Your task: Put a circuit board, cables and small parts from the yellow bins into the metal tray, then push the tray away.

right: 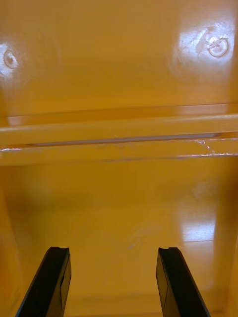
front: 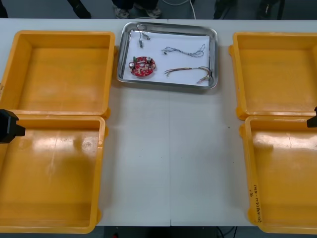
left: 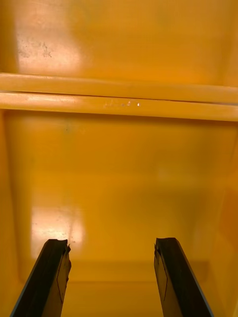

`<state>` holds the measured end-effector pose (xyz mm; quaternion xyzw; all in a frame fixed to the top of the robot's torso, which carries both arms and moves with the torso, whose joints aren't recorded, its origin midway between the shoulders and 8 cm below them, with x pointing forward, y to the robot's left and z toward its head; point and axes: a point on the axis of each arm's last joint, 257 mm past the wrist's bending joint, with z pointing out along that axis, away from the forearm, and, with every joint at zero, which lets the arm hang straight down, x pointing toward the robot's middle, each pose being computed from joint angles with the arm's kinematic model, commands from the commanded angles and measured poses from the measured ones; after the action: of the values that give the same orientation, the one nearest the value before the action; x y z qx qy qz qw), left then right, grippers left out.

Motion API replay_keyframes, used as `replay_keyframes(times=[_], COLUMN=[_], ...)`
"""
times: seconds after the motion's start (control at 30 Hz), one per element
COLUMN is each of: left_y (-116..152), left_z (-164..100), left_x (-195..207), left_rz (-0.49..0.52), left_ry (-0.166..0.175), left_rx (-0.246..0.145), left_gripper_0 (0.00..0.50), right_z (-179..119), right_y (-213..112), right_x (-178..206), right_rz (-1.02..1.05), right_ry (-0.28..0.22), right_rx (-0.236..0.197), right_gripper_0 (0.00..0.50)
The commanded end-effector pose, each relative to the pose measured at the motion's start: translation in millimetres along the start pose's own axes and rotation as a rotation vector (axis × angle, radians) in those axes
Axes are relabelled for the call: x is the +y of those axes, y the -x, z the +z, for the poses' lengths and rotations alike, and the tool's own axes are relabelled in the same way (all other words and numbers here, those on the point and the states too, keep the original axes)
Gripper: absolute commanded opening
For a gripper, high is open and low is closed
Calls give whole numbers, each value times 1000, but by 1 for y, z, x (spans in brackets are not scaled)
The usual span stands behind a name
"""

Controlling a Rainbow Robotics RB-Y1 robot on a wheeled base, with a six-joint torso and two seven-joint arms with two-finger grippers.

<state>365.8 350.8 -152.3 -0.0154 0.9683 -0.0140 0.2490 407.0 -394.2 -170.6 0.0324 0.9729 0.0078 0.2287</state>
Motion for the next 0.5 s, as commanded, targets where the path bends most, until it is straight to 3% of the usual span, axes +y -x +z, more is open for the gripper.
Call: replay_keyframes(times=[0.03, 0.5], left_y=[2, 2], left_z=[-12, -12], left_x=[11, 11], left_rz=[93, 93], left_ry=[37, 37], left_rx=[-18, -18], left_gripper_0=[500, 500], right_z=[-11, -12], right_y=[-2, -9], right_x=[-17, -15], right_rz=[24, 15], right_ry=[-32, -30], right_rx=[-11, -7], right_gripper_0=[500, 500])
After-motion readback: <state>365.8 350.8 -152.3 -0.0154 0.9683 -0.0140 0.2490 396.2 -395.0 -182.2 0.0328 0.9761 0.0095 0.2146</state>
